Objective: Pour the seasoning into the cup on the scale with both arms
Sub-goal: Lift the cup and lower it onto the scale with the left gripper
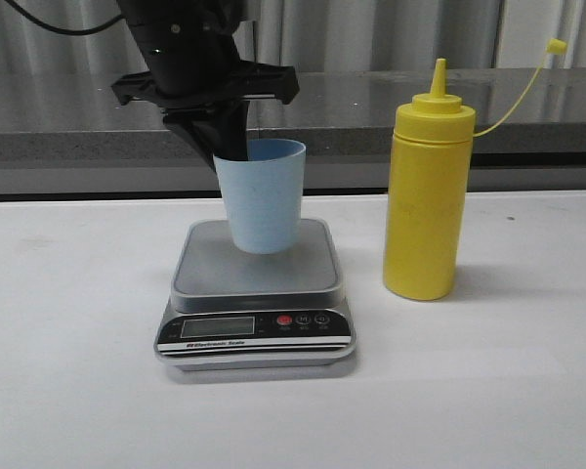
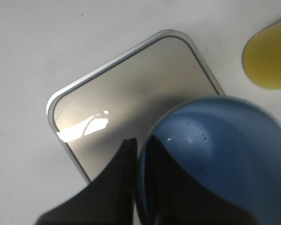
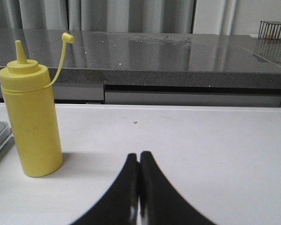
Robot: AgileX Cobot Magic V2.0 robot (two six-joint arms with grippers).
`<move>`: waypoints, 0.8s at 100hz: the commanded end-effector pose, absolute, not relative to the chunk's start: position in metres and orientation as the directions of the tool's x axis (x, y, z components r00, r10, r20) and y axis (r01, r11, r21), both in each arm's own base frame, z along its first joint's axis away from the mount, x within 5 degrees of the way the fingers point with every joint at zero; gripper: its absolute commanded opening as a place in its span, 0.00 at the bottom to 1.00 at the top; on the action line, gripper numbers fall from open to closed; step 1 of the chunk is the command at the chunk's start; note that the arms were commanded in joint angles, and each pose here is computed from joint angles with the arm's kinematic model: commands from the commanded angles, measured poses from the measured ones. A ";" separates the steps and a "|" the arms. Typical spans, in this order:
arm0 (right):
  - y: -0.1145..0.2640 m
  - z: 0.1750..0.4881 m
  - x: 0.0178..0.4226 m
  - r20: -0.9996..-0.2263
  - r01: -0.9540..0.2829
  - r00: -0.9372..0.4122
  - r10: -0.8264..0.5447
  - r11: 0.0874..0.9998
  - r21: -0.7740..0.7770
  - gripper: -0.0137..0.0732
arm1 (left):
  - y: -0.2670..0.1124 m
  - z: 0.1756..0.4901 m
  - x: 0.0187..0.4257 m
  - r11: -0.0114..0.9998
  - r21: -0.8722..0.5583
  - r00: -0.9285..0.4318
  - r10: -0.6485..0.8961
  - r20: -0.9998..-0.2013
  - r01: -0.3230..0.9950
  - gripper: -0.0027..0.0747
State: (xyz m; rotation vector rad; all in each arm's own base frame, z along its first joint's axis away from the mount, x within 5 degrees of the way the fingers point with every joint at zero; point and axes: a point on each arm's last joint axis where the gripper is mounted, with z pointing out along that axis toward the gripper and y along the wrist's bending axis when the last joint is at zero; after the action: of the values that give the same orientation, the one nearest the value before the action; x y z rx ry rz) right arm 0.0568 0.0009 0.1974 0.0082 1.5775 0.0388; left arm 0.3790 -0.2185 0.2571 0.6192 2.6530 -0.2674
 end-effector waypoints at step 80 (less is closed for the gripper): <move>0.001 0.213 0.054 -0.993 -0.023 0.117 0.021 1.000 0.018 0.08 | -0.224 0.273 0.380 0.877 -0.094 -0.794 0.375 -0.478 0.471 0.34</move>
State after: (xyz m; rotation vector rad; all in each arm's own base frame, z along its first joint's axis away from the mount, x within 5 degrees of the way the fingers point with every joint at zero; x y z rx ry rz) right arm 0.0568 0.0009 0.1974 0.0082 1.5775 0.0388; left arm 0.3839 -0.2205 0.2426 0.6339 2.6845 -0.2451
